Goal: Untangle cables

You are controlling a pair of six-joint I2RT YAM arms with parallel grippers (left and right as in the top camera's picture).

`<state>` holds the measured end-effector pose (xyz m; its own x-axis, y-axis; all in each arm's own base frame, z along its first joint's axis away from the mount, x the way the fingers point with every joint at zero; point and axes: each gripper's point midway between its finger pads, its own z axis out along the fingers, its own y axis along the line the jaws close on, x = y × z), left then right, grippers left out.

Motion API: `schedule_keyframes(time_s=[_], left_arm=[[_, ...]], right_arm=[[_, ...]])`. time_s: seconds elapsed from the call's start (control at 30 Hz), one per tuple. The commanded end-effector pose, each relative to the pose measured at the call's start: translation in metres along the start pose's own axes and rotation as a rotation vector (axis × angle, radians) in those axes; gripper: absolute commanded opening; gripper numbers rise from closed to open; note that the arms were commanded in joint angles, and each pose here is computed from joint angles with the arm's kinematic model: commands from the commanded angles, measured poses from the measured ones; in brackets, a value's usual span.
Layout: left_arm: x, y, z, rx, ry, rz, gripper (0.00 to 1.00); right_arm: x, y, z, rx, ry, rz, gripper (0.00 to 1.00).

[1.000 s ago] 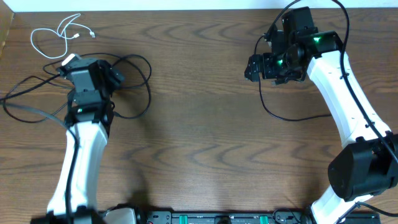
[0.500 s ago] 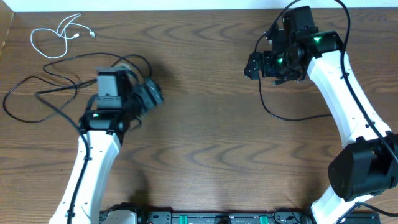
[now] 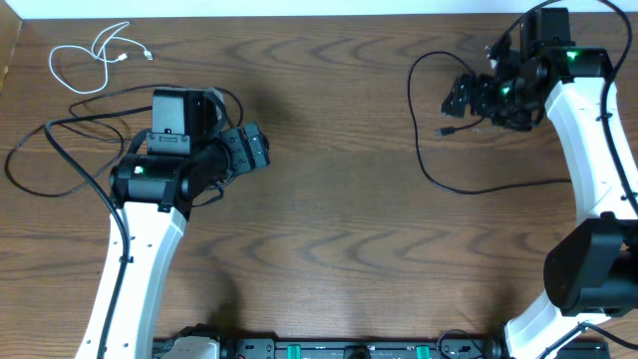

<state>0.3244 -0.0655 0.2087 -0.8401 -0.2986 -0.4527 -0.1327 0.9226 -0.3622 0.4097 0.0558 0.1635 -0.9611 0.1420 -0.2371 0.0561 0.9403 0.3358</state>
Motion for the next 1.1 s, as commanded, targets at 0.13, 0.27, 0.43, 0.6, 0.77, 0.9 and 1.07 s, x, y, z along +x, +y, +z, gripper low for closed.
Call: schedule_keyframes(time_s=[0.13, 0.27, 0.43, 0.6, 0.77, 0.9, 1.07], left_arm=[[0.003, 0.000, 0.002, 0.003, 0.013, 0.017, 0.99], [0.003, 0.000, 0.002, 0.000, 0.013, 0.017, 0.99], [0.003, 0.000, 0.002, 0.001, 0.013, 0.017, 0.99], [0.003, 0.000, 0.002, 0.000, 0.012, 0.017, 0.99], [0.003, 0.000, 0.002, 0.001, 0.012, 0.017, 0.99], [0.003, 0.000, 0.002, 0.000, 0.012, 0.017, 0.99], [0.003, 0.000, 0.002, 0.001, 0.013, 0.017, 0.99]], right_arm=[[0.052, 0.033, 0.029, -0.003, 0.150, -0.370, 0.98], [0.079, 0.021, 0.060, 0.170, 0.216, -0.465, 0.99], [0.103, 0.000, 0.091, 0.314, 0.236, -0.508, 0.99], [0.116, -0.011, 0.110, 0.307, 0.237, -0.498, 0.99], [0.117, -0.004, 0.121, 0.176, 0.223, -0.538, 0.99], [0.121, -0.007, 0.125, 0.145, 0.229, -0.568, 0.97], [0.118, -0.024, 0.133, 0.197, 0.197, -0.573, 0.91]])
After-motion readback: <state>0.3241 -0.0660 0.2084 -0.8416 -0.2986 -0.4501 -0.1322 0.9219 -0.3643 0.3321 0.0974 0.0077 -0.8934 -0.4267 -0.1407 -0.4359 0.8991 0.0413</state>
